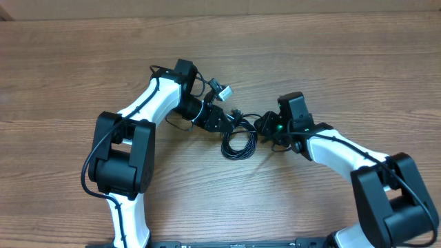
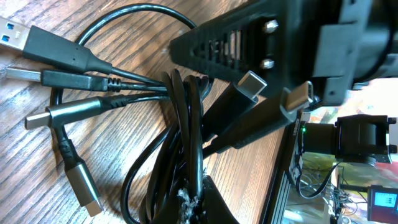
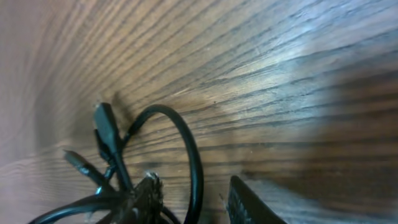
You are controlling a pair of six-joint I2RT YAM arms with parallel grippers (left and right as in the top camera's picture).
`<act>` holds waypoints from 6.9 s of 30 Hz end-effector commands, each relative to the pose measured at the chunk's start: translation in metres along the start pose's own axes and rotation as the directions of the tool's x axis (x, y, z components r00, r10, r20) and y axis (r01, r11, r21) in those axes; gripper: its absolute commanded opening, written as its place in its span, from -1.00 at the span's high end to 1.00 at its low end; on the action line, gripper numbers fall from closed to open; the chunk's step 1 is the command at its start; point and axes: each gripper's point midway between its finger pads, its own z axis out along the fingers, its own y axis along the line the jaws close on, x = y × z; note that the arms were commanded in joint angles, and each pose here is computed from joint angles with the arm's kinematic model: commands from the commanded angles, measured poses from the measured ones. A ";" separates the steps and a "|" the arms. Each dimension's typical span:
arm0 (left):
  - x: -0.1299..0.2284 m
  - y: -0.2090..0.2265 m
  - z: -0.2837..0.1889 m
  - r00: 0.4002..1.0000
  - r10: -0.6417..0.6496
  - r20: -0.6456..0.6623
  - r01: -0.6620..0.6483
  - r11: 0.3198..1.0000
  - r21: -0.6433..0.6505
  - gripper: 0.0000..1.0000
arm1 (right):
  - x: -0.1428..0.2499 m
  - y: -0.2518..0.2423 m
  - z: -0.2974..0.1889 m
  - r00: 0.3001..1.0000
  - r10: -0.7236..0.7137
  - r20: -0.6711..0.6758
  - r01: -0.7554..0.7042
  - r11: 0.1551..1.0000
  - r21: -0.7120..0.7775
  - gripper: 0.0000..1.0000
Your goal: Untangle cables
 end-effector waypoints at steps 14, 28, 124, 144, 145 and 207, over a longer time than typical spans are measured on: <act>-0.001 0.015 0.002 0.999 -0.046 -0.008 0.045 0.997 -0.066 0.92 | -0.033 0.038 -0.072 0.985 -0.114 0.132 0.131 0.983 -0.129 0.92; 0.013 0.078 -0.016 0.954 -0.297 0.025 0.278 0.854 -0.441 0.92 | -0.009 -0.002 -0.077 0.950 -0.216 0.227 0.152 0.951 0.268 0.92; 0.012 0.055 0.004 0.951 -0.309 0.005 0.292 0.894 -0.341 0.28 | -0.020 0.060 -0.027 0.899 -0.364 0.243 0.289 0.911 0.295 0.92; 0.013 0.055 -0.001 0.900 -0.433 0.043 0.416 0.828 -0.376 0.92 | -0.002 0.033 0.004 0.962 -0.256 0.094 0.225 0.939 0.259 0.90; 0.010 0.051 -0.004 0.897 -0.439 0.044 0.424 0.830 -0.361 0.92 | -0.002 0.034 0.005 0.962 -0.256 0.095 0.225 0.940 0.257 0.87; -0.013 0.031 -0.034 -0.009 -0.992 0.127 0.999 -0.005 0.033 0.92 | 0.064 0.085 -0.026 0.984 0.153 -0.091 -0.156 0.987 -0.030 0.40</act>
